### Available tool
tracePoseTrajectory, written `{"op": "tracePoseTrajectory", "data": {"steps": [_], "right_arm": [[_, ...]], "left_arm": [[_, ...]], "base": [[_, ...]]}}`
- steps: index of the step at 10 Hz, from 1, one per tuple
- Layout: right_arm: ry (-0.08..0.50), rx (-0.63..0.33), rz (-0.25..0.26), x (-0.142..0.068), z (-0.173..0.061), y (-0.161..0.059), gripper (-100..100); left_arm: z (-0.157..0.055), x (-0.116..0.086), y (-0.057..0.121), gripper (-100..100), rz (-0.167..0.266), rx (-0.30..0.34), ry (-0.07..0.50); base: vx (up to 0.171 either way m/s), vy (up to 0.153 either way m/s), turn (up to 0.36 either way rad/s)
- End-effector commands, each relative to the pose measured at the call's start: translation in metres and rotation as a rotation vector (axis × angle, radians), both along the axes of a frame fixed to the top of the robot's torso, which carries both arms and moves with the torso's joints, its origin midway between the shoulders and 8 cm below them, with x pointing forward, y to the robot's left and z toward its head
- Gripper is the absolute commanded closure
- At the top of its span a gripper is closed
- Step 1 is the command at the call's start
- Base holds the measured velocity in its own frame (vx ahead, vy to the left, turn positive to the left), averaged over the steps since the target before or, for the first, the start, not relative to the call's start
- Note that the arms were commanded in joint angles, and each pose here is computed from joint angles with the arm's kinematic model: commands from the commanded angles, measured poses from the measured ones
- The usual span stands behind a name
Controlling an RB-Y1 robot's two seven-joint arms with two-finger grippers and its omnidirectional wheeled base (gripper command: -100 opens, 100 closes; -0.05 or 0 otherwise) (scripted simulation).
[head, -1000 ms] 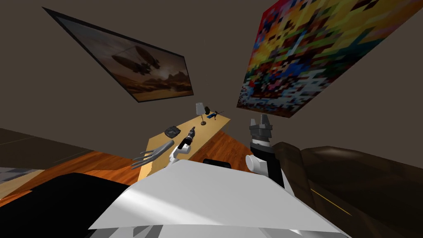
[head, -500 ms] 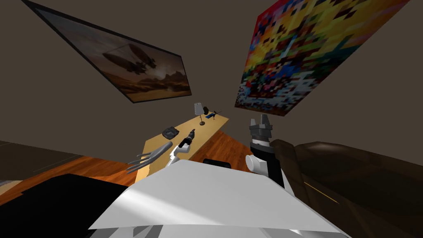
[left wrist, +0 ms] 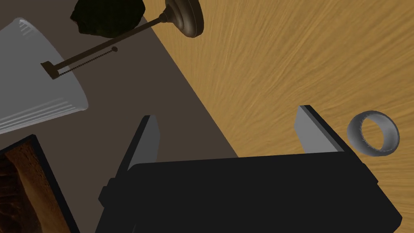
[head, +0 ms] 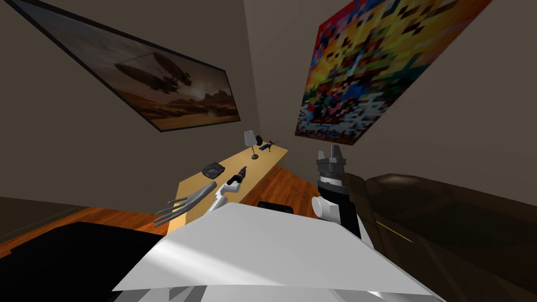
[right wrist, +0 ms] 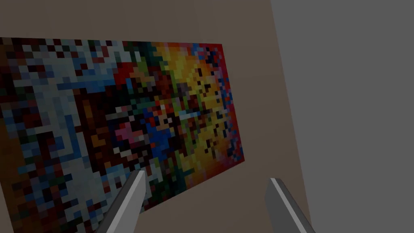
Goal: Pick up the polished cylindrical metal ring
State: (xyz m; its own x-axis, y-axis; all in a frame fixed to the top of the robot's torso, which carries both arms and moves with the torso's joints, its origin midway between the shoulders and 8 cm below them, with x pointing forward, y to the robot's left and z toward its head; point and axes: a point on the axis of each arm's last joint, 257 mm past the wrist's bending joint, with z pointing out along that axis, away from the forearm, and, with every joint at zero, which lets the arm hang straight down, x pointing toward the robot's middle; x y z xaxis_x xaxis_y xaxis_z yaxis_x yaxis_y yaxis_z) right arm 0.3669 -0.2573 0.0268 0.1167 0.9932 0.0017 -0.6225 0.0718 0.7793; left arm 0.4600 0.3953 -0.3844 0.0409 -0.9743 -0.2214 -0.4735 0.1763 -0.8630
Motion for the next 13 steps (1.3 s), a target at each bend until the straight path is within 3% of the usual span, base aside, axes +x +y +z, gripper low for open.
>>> {"op": "tracePoseTrajectory", "data": {"steps": [1,3,5,8,13], "right_arm": [[0.000,0.000,0.000,0.000,0.000,0.000,0],[0.000,0.000,0.000,0.000,0.000,0.000,0],[0.000,0.000,0.000,0.000,0.000,0.000,0],[0.000,0.000,0.000,0.000,0.000,0.000,0],[0.000,0.000,0.000,0.000,0.000,0.000,0]], "left_arm": [[-0.020,-0.006,0.009,-100,0.014,0.006,0.069],[-0.037,-0.012,0.021,-100,0.030,0.012,0.130],[-0.059,-0.023,0.045,-100,0.060,0.026,0.226],[-0.073,-0.033,0.058,-100,0.080,0.030,0.290],[-0.108,-0.072,0.109,-100,0.164,0.047,0.493]], "base": [[-0.020,0.003,-0.101],[-0.023,0.004,-0.101],[-0.018,0.003,-0.109],[-0.013,0.006,-0.051],[-0.004,0.017,-0.102]]}}
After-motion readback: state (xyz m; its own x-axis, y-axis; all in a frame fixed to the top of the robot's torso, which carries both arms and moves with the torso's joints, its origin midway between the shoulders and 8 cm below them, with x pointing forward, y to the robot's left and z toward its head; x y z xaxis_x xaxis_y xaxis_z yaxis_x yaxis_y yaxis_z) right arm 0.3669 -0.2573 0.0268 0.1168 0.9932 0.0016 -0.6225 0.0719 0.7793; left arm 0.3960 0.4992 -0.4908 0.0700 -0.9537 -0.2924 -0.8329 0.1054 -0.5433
